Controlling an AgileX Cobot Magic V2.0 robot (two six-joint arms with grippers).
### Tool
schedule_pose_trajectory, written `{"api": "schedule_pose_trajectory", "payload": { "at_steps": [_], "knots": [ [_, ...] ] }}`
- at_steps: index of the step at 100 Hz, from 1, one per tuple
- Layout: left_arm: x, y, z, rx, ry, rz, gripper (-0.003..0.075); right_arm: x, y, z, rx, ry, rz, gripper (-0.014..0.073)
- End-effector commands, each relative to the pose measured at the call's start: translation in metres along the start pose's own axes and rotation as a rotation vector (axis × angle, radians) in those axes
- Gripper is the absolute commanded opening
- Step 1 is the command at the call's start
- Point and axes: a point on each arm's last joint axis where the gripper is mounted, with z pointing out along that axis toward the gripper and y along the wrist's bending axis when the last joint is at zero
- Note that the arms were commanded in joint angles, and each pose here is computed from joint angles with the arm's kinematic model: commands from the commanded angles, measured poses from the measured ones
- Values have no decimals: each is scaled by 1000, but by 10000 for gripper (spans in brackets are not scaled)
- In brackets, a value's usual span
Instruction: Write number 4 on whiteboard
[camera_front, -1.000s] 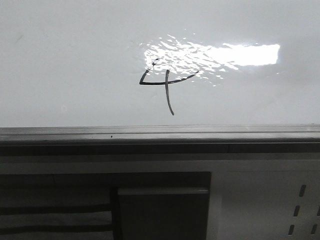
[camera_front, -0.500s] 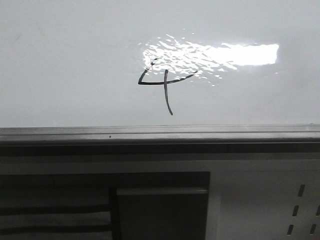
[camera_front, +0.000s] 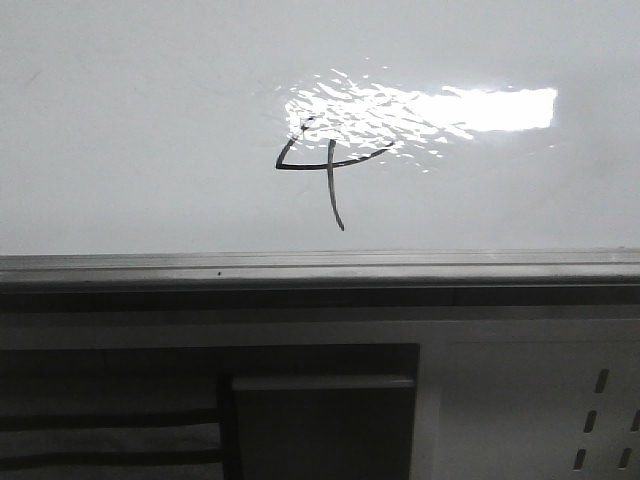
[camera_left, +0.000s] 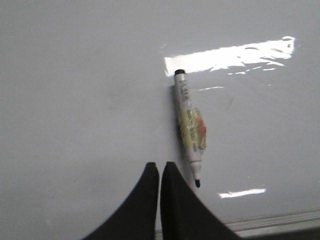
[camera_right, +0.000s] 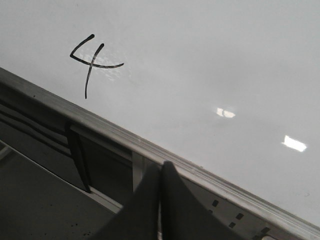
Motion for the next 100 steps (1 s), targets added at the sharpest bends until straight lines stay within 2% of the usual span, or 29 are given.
{"api": "schedule_pose_trajectory", "payload": {
  "at_steps": [1, 18, 21, 100],
  "knots": [
    [2, 2, -3, -47, -115, -36, -20, -13, -2, -3, 13, -88, -15, -70],
    [36, 3, -1, -71, -166, -68, -20, -13, -2, -3, 13, -88, -15, -71],
    [37, 2, 0, -65, -140, -69, -20, -13, -2, -3, 13, -88, -15, -71],
    [36, 2, -1, -67, -156, -69, -20, -13, -2, -4, 14, -96, -17, -71]
  ]
}}
